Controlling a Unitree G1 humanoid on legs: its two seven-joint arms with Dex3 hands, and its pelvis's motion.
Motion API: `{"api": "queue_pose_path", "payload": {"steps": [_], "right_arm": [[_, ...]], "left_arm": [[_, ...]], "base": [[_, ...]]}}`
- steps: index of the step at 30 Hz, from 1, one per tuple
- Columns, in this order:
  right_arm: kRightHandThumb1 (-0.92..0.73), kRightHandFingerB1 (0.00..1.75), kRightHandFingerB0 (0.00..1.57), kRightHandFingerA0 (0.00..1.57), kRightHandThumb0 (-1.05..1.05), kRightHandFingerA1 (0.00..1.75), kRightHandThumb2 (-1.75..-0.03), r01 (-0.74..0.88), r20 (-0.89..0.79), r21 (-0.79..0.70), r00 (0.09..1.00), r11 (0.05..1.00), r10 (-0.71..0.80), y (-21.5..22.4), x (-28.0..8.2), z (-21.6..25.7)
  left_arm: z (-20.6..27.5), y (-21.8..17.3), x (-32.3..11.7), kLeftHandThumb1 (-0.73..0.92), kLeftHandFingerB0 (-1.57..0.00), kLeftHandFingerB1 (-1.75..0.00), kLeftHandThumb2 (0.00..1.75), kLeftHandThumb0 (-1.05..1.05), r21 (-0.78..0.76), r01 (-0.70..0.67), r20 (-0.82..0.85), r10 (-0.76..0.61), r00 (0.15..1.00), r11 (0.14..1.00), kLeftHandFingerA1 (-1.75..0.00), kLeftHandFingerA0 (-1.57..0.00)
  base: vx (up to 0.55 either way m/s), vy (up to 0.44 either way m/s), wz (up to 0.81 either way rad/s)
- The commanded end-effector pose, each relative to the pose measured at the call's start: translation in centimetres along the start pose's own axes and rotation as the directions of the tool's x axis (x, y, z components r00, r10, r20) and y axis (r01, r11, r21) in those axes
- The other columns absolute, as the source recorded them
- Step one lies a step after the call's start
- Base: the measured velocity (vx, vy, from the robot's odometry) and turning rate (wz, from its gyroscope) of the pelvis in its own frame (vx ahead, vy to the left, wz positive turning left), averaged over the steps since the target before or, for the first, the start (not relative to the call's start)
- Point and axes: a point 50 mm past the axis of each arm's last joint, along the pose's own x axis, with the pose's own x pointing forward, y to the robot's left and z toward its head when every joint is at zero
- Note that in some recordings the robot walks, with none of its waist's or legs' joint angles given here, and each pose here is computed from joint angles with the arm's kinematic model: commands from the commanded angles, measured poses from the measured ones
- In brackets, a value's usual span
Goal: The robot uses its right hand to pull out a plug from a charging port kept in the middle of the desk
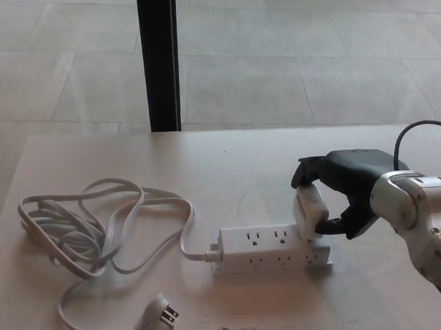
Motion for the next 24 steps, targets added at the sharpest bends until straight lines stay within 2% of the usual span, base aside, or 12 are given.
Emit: {"api": "queue_pose_path", "payload": {"steps": [1,2,3,4,6,7,10,16,18,20,21,24], "right_arm": [[-0.44,1.04,0.85,1.07,-0.33,1.61,-1.04,-0.047,-0.021,-0.037,0.999,0.998,0.046,2.8,-0.2,-1.1],[-0.47,1.05,0.77,0.91,-0.33,1.75,-1.07,-0.052,-0.030,-0.038,0.998,0.998,0.051,2.9,-0.2,-1.2],[-0.47,1.05,0.77,0.91,-0.33,1.75,-1.07,-0.054,-0.034,-0.039,0.998,0.998,0.053,3.0,-0.3,-1.3],[-0.49,0.78,0.70,0.90,-0.32,1.70,-1.08,-0.053,-0.033,-0.037,0.998,0.998,0.052,3.0,-0.3,-1.3],[-0.48,0.80,0.74,0.88,-0.33,1.70,-1.10,-0.056,-0.036,-0.042,0.998,0.998,0.054,3.2,-0.3,-1.3],[-0.45,1.08,0.79,0.89,-0.34,1.75,-1.16,-0.055,-0.044,-0.043,0.998,0.998,0.053,3.4,-0.3,-1.3],[-0.48,0.97,0.78,0.87,-0.38,1.75,-1.12,-0.070,-0.068,-0.068,0.996,0.995,0.065,3.5,-0.1,-1.1],[-0.44,1.43,0.75,0.88,-0.39,1.75,-1.18,-0.018,-0.042,-0.039,0.999,0.999,0.016,3.3,0.0,-0.3],[-0.50,1.22,0.75,0.85,-0.40,1.75,-1.11,-0.004,-0.048,-0.052,0.999,0.999,0.002,3.3,0.1,-0.2],[-0.48,1.35,0.75,0.90,-0.40,1.75,-1.14,0.025,-0.046,-0.050,0.999,0.998,-0.027,3.1,0.2,0.0],[-0.46,1.19,0.78,0.89,-0.38,1.75,-1.15,0.041,-0.051,-0.050,0.998,0.998,-0.044,2.9,0.2,0.1],[-0.45,1.44,0.75,0.91,-0.41,1.75,-1.13,0.075,-0.045,-0.068,0.996,0.995,-0.079,2.6,0.3,0.1]], "left_arm": [[0.2,0.3,-0.1,0.91,-0.53,-0.43,0.68,-0.78,-0.008,-0.010,0.037,0.010,0.999,1.000,-0.53,-0.70],[0.1,0.3,-0.1,0.91,-0.54,-0.44,0.68,-0.80,-0.010,-0.008,0.039,0.008,0.999,1.000,-0.54,-0.70],[0.1,0.3,-0.1,0.91,-0.54,-0.44,0.68,-0.80,-0.011,-0.007,0.040,0.007,0.999,1.000,-0.54,-0.70],[0.1,0.3,-0.1,0.92,-0.54,-0.43,0.68,-0.80,-0.009,-0.009,0.040,0.009,0.999,1.000,-0.53,-0.71],[0.2,0.3,-0.1,0.92,-0.54,-0.43,0.68,-0.79,-0.013,-0.015,0.039,0.016,0.999,1.000,-0.55,-0.73],[0.2,0.3,-0.2,0.92,-0.54,-0.43,0.69,-0.79,-0.016,-0.007,0.046,0.008,0.999,1.000,-0.54,-0.71],[0.1,0.4,-0.2,0.92,-0.52,-0.42,0.71,-0.79,0.015,-0.002,0.054,0.001,0.999,1.000,-0.53,-0.70],[0.1,0.6,-0.2,0.92,-0.55,-0.43,0.71,-0.81,0.004,-0.017,0.053,0.017,0.998,1.000,-0.54,-0.71],[0.2,0.7,-0.2,0.92,-0.55,-0.43,0.71,-0.80,0.005,-0.013,0.059,0.013,0.998,1.000,-0.54,-0.72],[0.2,0.6,-0.3,0.92,-0.52,-0.42,0.73,-0.79,0.014,-0.011,0.063,0.010,0.998,1.000,-0.54,-0.70],[0.2,0.6,-0.3,0.92,-0.52,-0.41,0.73,-0.78,0.016,-0.012,0.065,0.010,0.998,1.000,-0.53,-0.69],[0.1,0.6,-0.3,0.92,-0.53,-0.44,0.73,-0.79,0.018,-0.013,0.066,0.012,0.998,1.000,-0.54,-0.70]], "base": [[0.00,0.000,0.00],[0.00,0.000,0.00],[0.00,0.000,0.00],[0.00,0.000,0.00],[0.00,0.000,0.00],[0.00,0.000,0.00],[0.00,0.000,0.00],[0.00,0.000,0.00],[0.00,0.000,0.00],[0.00,0.000,0.00],[0.00,0.000,0.00],[0.00,0.000,0.00]]}}
